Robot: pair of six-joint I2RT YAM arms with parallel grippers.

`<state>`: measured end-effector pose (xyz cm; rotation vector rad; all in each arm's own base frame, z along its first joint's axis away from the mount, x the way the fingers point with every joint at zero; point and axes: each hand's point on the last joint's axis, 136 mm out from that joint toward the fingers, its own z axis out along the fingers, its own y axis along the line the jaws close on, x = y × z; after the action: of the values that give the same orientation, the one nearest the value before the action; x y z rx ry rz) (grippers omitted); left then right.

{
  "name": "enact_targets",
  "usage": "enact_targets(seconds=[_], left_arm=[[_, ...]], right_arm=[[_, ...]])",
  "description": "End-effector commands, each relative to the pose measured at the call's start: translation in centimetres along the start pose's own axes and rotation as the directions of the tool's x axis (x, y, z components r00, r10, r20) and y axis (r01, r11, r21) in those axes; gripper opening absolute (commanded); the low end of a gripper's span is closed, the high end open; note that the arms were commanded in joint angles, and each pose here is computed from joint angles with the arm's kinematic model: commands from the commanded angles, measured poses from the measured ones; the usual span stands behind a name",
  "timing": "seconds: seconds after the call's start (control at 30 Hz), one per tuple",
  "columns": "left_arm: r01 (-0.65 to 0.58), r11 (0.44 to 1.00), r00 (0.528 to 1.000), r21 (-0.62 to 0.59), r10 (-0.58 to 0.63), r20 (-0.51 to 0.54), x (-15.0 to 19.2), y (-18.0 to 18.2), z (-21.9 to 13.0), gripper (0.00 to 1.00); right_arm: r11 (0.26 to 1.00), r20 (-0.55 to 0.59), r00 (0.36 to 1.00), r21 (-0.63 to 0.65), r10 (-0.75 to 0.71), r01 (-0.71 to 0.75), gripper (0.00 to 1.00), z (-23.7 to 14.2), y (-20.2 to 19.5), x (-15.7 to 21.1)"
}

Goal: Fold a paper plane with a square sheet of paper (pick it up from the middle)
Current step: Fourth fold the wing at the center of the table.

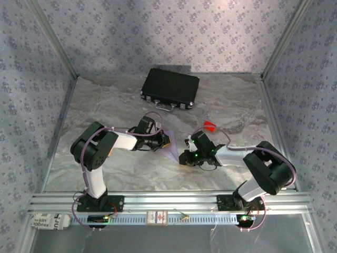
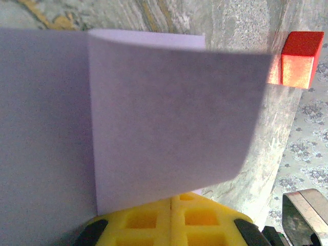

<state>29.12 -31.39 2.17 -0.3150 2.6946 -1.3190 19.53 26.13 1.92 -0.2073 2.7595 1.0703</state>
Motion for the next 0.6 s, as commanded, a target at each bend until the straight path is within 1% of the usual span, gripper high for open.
enact_targets(seconds=[0.0,0.17,0.37,0.5,0.57], left_arm=[[0.084,0.986,0.996,-0.141,-0.086,-0.007,1.2,4.7,0.1,0.05],[0.088,0.986,0.996,-0.142,-0.09,-0.005,1.3,4.8,0.0,0.05],[0.089,0.986,0.996,-0.143,-0.091,-0.005,1.3,4.9,0.0,0.05],[0.09,0.986,0.996,-0.142,-0.092,-0.004,1.3,4.9,0.0,0.05],[0.091,0.985,0.996,-0.144,-0.092,-0.006,1.3,4.9,0.1,0.05]], right_arm=[[0.997,-0.081,0.996,0.076,0.04,-0.034,0.09,0.0,-2.2,2.9],[0.997,-0.09,0.995,0.076,0.04,-0.033,0.05,0.0,-2.2,3.1],[0.996,-0.098,0.994,0.082,0.042,-0.034,0.1,0.0,-2.4,3.5],[0.996,-0.105,0.994,0.083,0.043,-0.034,0.1,0.0,-2.5,3.8],[0.996,-0.108,0.993,0.081,0.044,-0.035,0.08,0.0,-2.5,3.9]])
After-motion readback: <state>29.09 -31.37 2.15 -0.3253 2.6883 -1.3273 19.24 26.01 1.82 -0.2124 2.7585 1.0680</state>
